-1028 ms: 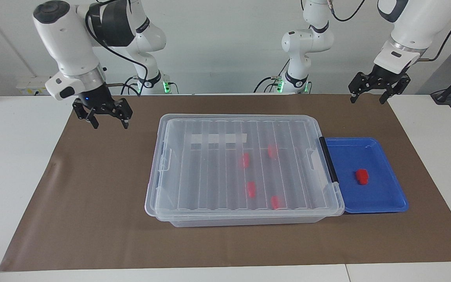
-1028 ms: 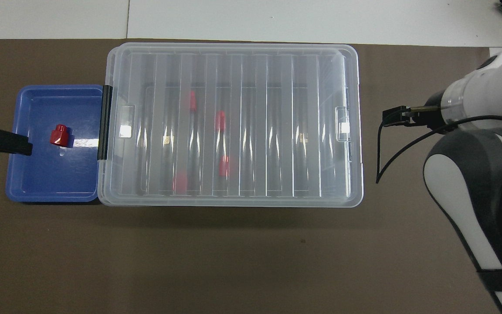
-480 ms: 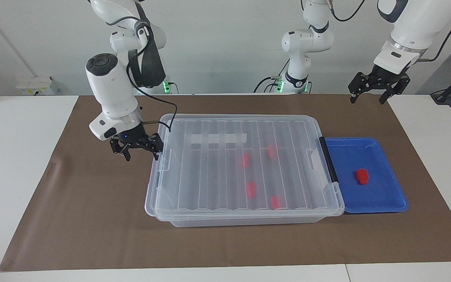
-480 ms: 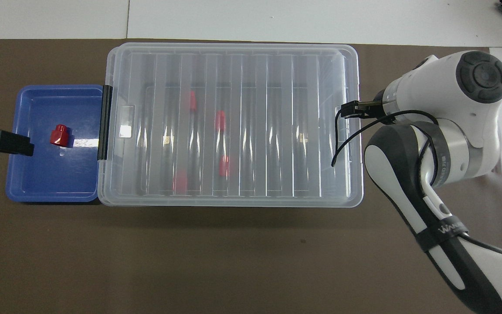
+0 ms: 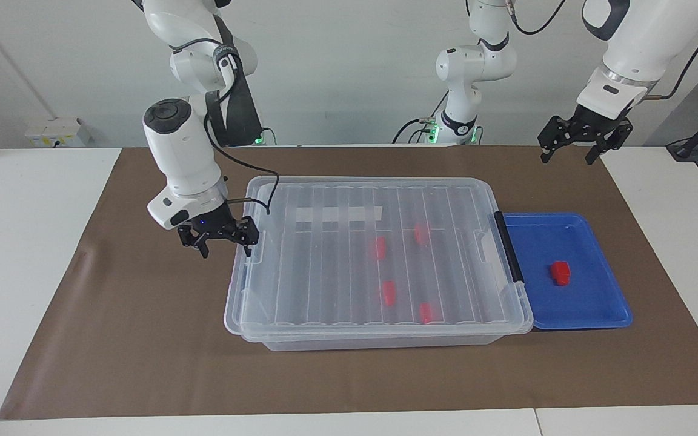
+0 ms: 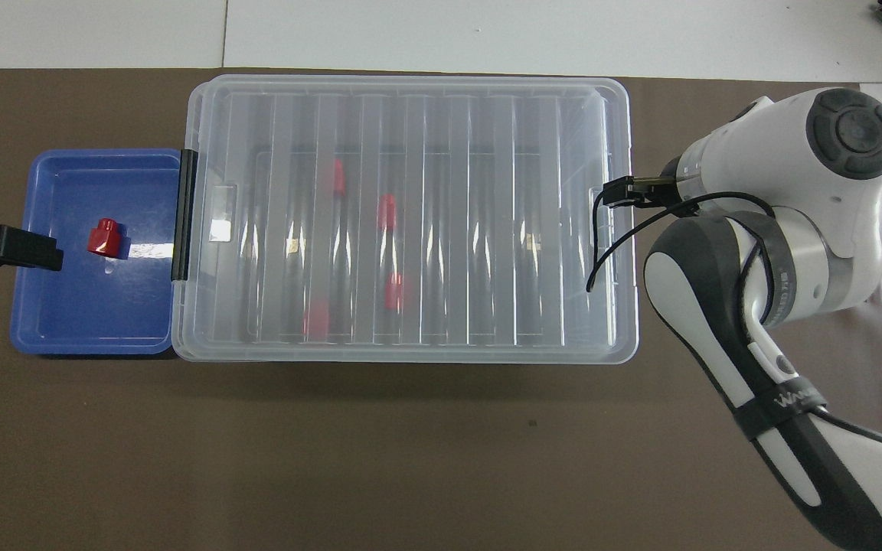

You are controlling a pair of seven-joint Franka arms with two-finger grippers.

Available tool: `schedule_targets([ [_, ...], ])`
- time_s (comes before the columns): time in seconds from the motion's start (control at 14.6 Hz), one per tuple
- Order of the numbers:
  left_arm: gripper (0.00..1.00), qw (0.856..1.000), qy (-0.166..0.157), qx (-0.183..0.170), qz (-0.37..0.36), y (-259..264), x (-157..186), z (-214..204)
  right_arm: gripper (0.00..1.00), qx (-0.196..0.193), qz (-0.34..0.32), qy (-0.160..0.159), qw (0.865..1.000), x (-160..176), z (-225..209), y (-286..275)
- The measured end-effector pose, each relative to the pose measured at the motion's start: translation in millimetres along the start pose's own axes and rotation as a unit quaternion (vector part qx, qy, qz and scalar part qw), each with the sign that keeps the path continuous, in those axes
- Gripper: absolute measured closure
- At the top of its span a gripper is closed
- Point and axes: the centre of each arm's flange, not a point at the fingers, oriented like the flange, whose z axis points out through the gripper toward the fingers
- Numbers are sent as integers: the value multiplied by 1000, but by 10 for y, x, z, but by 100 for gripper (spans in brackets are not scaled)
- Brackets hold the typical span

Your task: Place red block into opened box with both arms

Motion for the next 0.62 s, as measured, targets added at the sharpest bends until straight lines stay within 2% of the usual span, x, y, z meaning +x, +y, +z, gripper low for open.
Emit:
schedule_targets([
  [0.62,0,1000,24,3,-17,-181,76,340,0,-27,12,-26,999,14,-34,328],
])
